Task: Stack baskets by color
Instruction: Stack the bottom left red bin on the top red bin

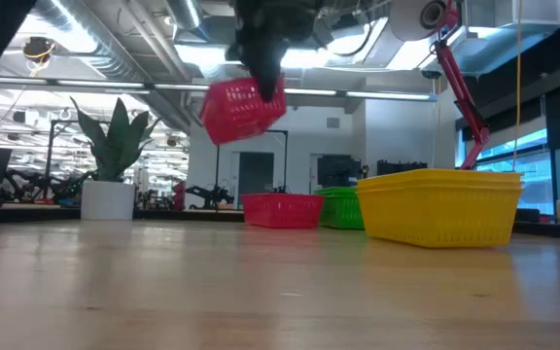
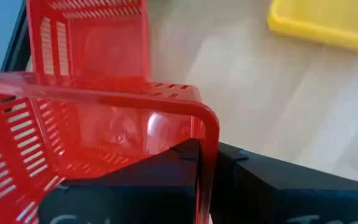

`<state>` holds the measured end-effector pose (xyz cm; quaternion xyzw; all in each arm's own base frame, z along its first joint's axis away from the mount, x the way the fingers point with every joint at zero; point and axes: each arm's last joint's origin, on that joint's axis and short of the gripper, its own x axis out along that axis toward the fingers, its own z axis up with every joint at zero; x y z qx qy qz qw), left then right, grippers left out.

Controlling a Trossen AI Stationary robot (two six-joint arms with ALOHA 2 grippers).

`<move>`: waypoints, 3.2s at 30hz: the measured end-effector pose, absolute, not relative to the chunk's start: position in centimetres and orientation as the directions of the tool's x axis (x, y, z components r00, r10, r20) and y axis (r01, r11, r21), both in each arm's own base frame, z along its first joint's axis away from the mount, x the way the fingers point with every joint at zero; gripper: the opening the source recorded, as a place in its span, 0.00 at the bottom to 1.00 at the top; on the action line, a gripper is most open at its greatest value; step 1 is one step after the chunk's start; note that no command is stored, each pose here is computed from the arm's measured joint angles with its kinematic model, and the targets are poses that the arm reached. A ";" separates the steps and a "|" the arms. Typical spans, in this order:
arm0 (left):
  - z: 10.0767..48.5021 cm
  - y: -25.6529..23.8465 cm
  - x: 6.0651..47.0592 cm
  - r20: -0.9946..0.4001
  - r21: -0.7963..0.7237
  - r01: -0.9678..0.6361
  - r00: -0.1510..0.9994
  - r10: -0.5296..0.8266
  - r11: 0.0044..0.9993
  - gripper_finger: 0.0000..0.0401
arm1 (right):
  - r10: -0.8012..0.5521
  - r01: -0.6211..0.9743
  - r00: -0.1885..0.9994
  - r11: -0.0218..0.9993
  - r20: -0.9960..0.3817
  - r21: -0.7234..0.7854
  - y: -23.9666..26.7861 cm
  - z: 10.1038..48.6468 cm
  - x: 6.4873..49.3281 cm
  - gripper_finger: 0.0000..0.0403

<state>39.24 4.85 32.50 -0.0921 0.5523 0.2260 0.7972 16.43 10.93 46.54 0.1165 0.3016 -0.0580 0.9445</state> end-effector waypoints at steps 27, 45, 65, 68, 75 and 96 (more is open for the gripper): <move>25.3 17.1 43.0 -0.894 0.055 -0.406 0.388 0.227 0.912 0.00 | -0.231 0.311 0.852 0.945 -0.471 0.100 9.4 47.4 15.4 0.00; 23.7 17.3 42.2 -0.930 0.085 -0.410 0.293 0.220 0.908 0.00 | -0.231 0.322 0.852 0.938 -0.470 0.124 9.4 47.4 15.3 0.00; 23.2 17.3 41.8 -0.943 0.105 -0.371 0.257 0.211 0.923 0.16 | -0.231 0.322 0.852 0.939 -0.470 0.123 9.4 47.4 15.3 0.00; 23.2 17.3 41.8 -0.943 0.127 -0.376 0.242 0.230 0.918 0.16 | -0.230 0.322 0.852 0.939 -0.470 0.123 9.4 47.4 15.3 0.00; 23.2 17.4 41.7 -0.945 0.120 -0.374 0.242 0.222 0.920 0.09 | -0.230 0.322 0.852 0.939 -0.470 0.124 9.4 47.4 15.3 0.00; 24.9 17.1 40.6 -0.949 0.256 -0.325 0.093 0.300 0.910 0.00 | -0.230 0.321 0.852 0.939 -0.470 0.122 9.4 47.4 15.3 0.00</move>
